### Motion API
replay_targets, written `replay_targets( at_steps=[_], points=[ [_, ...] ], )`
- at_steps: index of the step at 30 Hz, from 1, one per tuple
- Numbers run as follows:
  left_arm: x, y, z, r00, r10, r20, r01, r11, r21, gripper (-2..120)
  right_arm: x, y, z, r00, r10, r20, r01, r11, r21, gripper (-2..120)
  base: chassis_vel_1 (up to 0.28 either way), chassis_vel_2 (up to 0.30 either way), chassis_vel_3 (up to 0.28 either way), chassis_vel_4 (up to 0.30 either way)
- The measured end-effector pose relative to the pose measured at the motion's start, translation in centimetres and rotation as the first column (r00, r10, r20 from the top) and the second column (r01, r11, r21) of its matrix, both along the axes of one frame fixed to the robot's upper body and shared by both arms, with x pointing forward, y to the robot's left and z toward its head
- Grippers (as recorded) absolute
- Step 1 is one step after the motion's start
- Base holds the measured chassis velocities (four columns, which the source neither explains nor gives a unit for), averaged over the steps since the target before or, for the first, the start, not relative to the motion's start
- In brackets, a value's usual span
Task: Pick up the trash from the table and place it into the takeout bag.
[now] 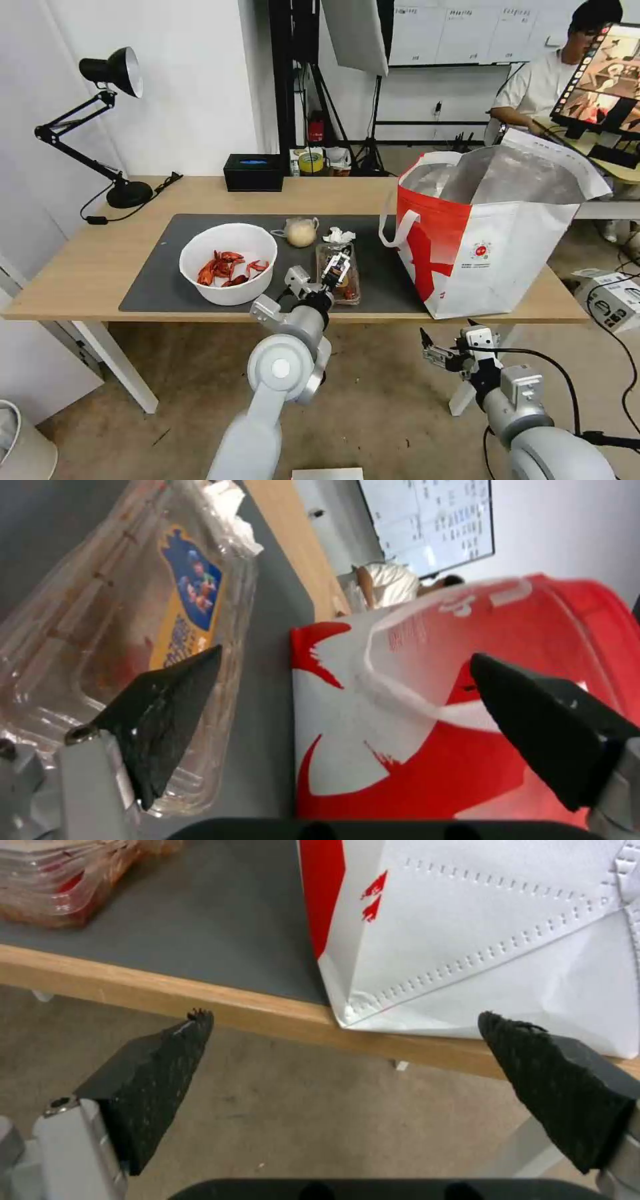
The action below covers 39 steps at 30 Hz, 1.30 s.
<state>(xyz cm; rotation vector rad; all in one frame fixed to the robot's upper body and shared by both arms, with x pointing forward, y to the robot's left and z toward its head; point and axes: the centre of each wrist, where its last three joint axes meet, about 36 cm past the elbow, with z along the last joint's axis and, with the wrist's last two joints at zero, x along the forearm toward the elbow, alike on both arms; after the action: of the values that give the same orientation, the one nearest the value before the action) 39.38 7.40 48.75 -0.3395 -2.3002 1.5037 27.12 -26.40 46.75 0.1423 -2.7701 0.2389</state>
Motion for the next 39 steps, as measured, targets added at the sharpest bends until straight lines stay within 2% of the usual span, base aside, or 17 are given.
replay_targets(
  at_steps=[6,8,9,12,13,16,17,19,20,23,25,27,29,31,32,35,39],
  points=[
    [-0.5,0.8,0.2,0.996,-0.042,0.076,0.030,0.989,0.147,96,0.0,0.0,0.0,1.000,0.000,0.007,0.000,1.000,0.004,100,0.000,0.000,0.000,0.000],
    [-0.6,1.9,-0.6,0.983,-0.089,0.159,0.035,0.948,0.318,85,0.2,0.1,0.1,1.000,0.004,0.014,-0.004,1.000,0.016,100,0.000,0.000,0.000,0.000],
    [-0.6,1.9,-0.6,0.983,-0.089,0.159,0.035,0.948,0.318,85,0.2,0.1,0.1,1.000,0.004,0.014,-0.004,1.000,0.016,100,0.000,0.000,0.000,0.000],
    [-0.4,3.0,-1.0,0.951,-0.195,0.240,0.051,0.864,0.501,70,0.9,0.2,0.1,0.999,-0.007,0.049,0.003,0.997,0.077,100,0.000,0.000,0.000,0.000],
    [-0.4,3.0,-1.0,0.951,-0.195,0.240,0.051,0.864,0.501,70,0.9,0.2,0.1,0.999,-0.007,0.049,0.003,0.997,0.077,100,0.000,0.000,0.000,0.000],
    [0.3,4.2,-1.2,0.915,-0.285,0.285,0.056,0.790,0.610,57,1.8,0.4,0.5,0.998,-0.033,0.054,0.018,0.969,0.245,100,0.000,0.000,0.000,0.000],
    [0.3,4.2,-1.2,0.915,-0.285,0.285,0.056,0.790,0.610,57,1.8,0.4,0.5,0.998,-0.033,0.054,0.018,0.969,0.245,100,0.000,0.000,0.000,0.000],
    [0.5,5.2,-1.4,0.894,-0.332,0.300,0.057,0.749,0.661,47,2.5,0.3,0.9,0.998,-0.038,0.048,0.018,0.934,0.356,100,0.000,0.000,0.000,0.000],
    [0.5,5.2,-1.4,0.894,-0.332,0.300,0.057,0.749,0.661,47,2.5,0.3,0.9,0.998,-0.038,0.048,0.018,0.934,0.356,100,0.000,0.000,0.000,0.000],
    [0.6,6.5,-1.7,0.869,-0.387,0.309,0.050,0.689,0.723,31,3.4,0.1,1.8,0.999,-0.017,0.029,-0.001,0.846,0.533,100,0.000,0.000,0.000,0.000],
    [0.6,6.7,-1.8,0.865,-0.394,0.310,0.049,0.681,0.731,28,3.6,0.1,2.0,1.000,-0.008,0.023,-0.006,0.823,0.569,100,0.000,0.000,0.000,0.000],
    [0.5,7.2,-2.2,0.854,-0.418,0.309,0.048,0.655,0.754,17,4.2,0.1,2.9,1.000,0.028,0.004,-0.023,0.736,0.676,100,0.000,0.000,0.000,0.000],
    [0.5,7.3,-2.3,0.850,-0.427,0.310,0.047,0.647,0.761,13,4.4,0.1,3.1,0.999,0.037,0.002,-0.028,0.718,0.695,100,0.000,0.000,0.000,0.000],
    [0.4,7.6,-2.9,0.830,-0.461,0.313,0.053,0.624,0.779,1,5.1,0.1,3.8,0.997,0.082,-0.008,-0.047,0.650,0.759,100,0.000,0.000,0.000,0.000],
    [0.4,7.6,-2.9,0.830,-0.461,0.313,0.053,0.624,0.779,1,5.1,0.1,3.8,0.997,0.082,-0.008,-0.047,0.650,0.759,100,0.000,0.000,0.000,0.000],
    [0.4,7.5,-3.8,0.808,-0.506,0.303,0.073,0.597,0.799,0,5.6,0.2,3.9,0.991,0.134,-0.018,-0.062,0.569,0.820,100,0.000,0.000,0.000,0.000],
    [0.6,6.9,-4.4,0.787,-0.541,0.298,0.079,0.567,0.820,0,6.2,0.1,3.9,0.988,0.157,-0.009,-0.075,0.522,0.850,100,0.000,0.000,0.000,0.000]
  ],
)
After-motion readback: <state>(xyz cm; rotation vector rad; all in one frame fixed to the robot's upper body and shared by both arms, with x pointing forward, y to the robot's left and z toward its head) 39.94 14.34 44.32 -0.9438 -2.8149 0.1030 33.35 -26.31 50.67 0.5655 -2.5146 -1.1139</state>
